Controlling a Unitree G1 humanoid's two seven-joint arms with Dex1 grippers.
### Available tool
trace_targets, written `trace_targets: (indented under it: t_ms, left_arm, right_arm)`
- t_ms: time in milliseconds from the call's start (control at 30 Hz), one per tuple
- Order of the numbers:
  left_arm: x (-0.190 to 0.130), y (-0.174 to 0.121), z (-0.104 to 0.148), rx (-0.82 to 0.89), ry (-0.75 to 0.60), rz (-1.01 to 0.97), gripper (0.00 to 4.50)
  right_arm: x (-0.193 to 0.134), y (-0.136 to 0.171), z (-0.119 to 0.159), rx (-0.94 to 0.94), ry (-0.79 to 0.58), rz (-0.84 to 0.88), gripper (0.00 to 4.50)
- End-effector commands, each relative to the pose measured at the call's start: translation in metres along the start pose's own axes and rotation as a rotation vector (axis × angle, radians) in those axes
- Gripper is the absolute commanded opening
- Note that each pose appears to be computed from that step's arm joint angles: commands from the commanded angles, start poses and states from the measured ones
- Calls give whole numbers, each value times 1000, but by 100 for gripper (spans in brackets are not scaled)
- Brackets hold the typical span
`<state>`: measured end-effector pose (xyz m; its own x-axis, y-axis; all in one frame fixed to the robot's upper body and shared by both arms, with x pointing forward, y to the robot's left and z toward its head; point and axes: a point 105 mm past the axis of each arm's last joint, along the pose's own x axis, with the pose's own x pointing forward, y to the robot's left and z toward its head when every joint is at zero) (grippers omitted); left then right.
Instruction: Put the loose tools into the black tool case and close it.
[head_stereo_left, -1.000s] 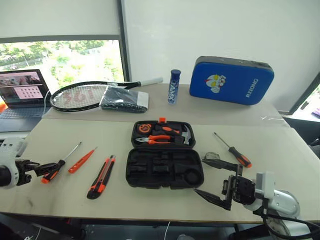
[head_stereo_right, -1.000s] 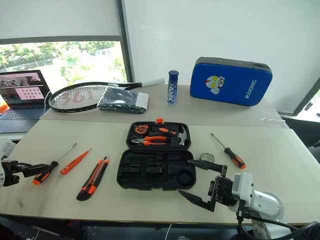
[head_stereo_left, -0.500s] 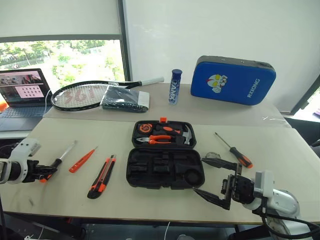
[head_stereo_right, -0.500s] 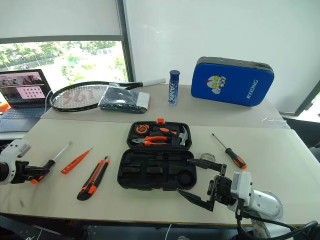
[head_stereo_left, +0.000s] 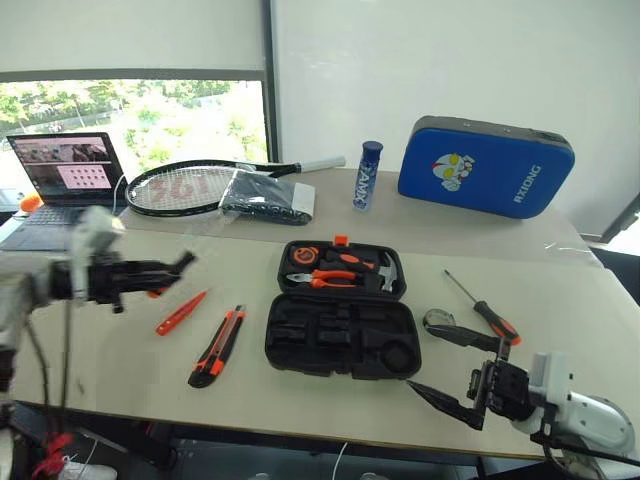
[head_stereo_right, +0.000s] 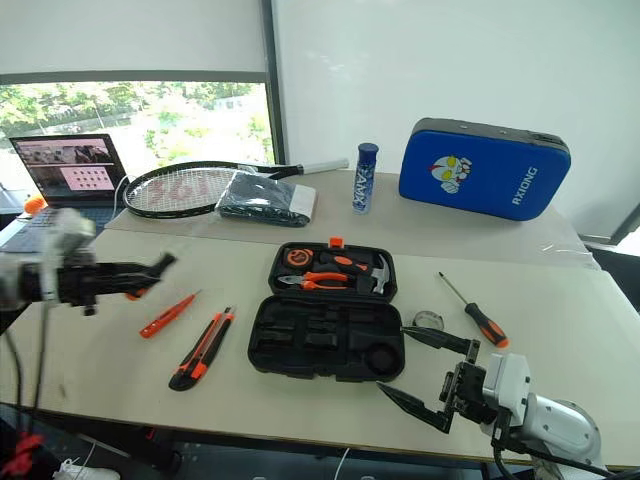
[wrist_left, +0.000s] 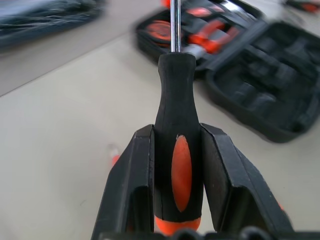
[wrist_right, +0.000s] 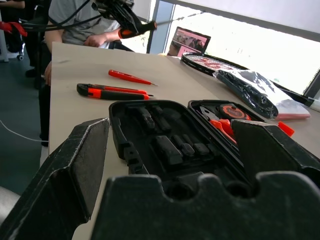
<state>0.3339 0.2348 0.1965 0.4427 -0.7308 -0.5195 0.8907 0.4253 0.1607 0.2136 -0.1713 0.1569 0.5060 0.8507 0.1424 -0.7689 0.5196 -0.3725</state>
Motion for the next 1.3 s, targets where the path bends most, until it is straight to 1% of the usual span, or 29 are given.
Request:
trace_targets:
  t_ms: [33,133,200,267,367,467,633,867,967,1167,1233,1267,1300]
  left_arm:
    - [48,-6,26,200,83,-82,82]
    - [83,-15,46,256,73,-144,82]
    - [104,-21,50,332,120,-180,82]
    - [120,-28,54,357,142,-215,82]
    - [135,-32,56,384,170,-235,82]
    - [146,-30,56,424,215,-217,82]
    - [158,-26,53,462,268,-190,82]
    - [160,-29,42,476,331,-223,82]
    - [163,-28,42,463,329,-196,82]
    - [162,-31,37,460,353,-217,82]
    - [161,-32,38,460,353,-224,183]
    - [160,-32,38,461,354,-224,196]
    - [161,-32,39,462,346,-220,240]
  right_arm:
    - [-9,-12,7,-29,11,-92,450]
    - [-16,-13,4,-13,33,-141,450]
    - [-20,-12,3,-16,42,-173,450]
    - [-22,-11,4,-21,42,-196,450]
    - [-22,-8,6,-25,37,-224,450]
    - [-19,-4,9,-28,29,-239,450]
    - [-15,1,11,-28,19,-257,450]
    - [-18,4,8,-25,19,-267,450]
    - [-18,5,7,-24,17,-264,450]
    - [-15,5,10,-26,10,-257,450]
    - [-13,4,10,-27,9,-256,450]
    - [-13,4,10,-27,9,-255,450]
    - [-12,3,10,-27,9,-254,450]
